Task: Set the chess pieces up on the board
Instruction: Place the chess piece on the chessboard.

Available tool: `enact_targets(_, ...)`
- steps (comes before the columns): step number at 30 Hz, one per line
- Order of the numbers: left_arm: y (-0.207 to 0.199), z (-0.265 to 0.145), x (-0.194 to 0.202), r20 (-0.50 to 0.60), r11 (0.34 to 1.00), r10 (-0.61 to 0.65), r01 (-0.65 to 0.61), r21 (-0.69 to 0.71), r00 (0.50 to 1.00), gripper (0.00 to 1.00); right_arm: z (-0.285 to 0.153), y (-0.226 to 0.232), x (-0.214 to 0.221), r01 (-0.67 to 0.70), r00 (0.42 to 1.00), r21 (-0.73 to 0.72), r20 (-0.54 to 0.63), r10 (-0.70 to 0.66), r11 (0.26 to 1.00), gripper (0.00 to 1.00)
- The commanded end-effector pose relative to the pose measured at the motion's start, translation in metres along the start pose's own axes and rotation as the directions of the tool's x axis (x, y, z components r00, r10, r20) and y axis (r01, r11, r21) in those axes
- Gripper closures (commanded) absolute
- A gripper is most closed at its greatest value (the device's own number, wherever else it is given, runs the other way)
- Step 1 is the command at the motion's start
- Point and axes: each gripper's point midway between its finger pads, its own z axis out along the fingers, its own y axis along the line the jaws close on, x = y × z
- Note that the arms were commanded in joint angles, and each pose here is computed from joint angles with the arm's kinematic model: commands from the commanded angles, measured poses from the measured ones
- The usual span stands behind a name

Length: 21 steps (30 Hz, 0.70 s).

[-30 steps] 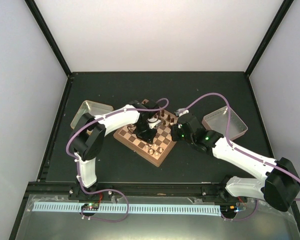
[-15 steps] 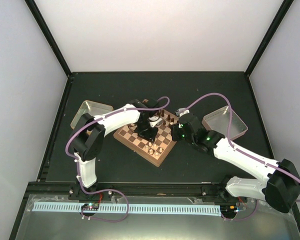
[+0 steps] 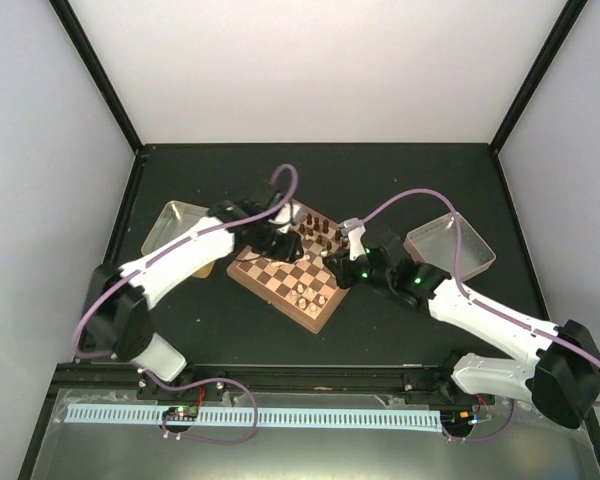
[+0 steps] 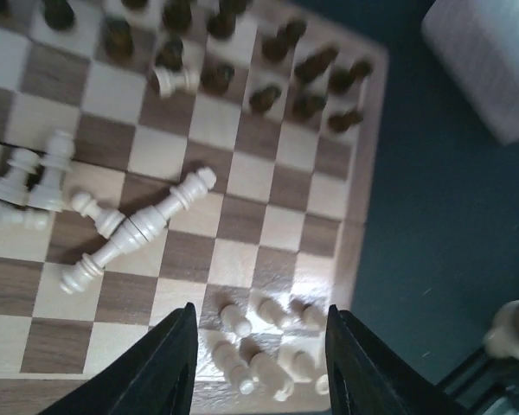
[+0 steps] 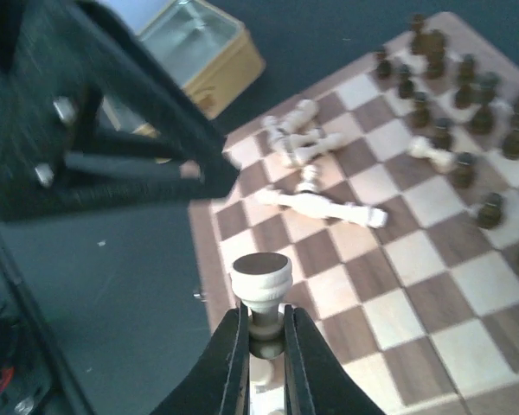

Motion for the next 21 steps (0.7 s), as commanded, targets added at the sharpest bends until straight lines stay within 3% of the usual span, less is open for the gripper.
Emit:
enact_targets(1, -0.022, -0.050, -0.033, 0.249, 0.961, -0.167, 0.101, 0.256, 0.954, 0.55, 0.002, 0.039, -0.010, 0.105, 0.994, -0.212, 0.040, -0.099, 0.972, 0.91)
enact_targets(6, -0.046, -0.085, -0.029, 0.303, 0.856, -0.249, 0.062, 0.513, 0.920, 0.42, 0.002, 0.061, -0.020, 0.201, 0.980, -0.294, 0.066, -0.190, 0.934, 0.91)
enact_targets(11, -0.062, -0.091, -0.021, 0.227, 0.779, -0.248, 0.054, 0.625, 0.942, 0.39, 0.002, 0.077, -0.029, 0.271, 0.962, -0.319, 0.087, -0.257, 0.908, 0.91)
enact_targets(16, -0.067, -0.085, -0.015, 0.174, 0.745, -0.246, 0.071, 0.664, 0.954, 0.52, 0.002, 0.082, -0.036, 0.283, 0.959, -0.321, 0.098, -0.265, 0.904, 0.91)
enact_targets(19, -0.068, -0.085, -0.012, 0.162, 0.739, -0.239, 0.072, 0.670, 0.957, 0.66, 0.002, 0.080, -0.039, 0.272, 0.962, -0.303, 0.100, -0.253, 0.913, 0.91)
enact_targets(21, -0.067, -0.085, -0.009, 0.154, 0.740, -0.237, 0.076, 0.668, 0.959, 0.69, 0.003, 0.078, -0.041, 0.261, 0.965, -0.288, 0.101, -0.242, 0.922, 0.91)
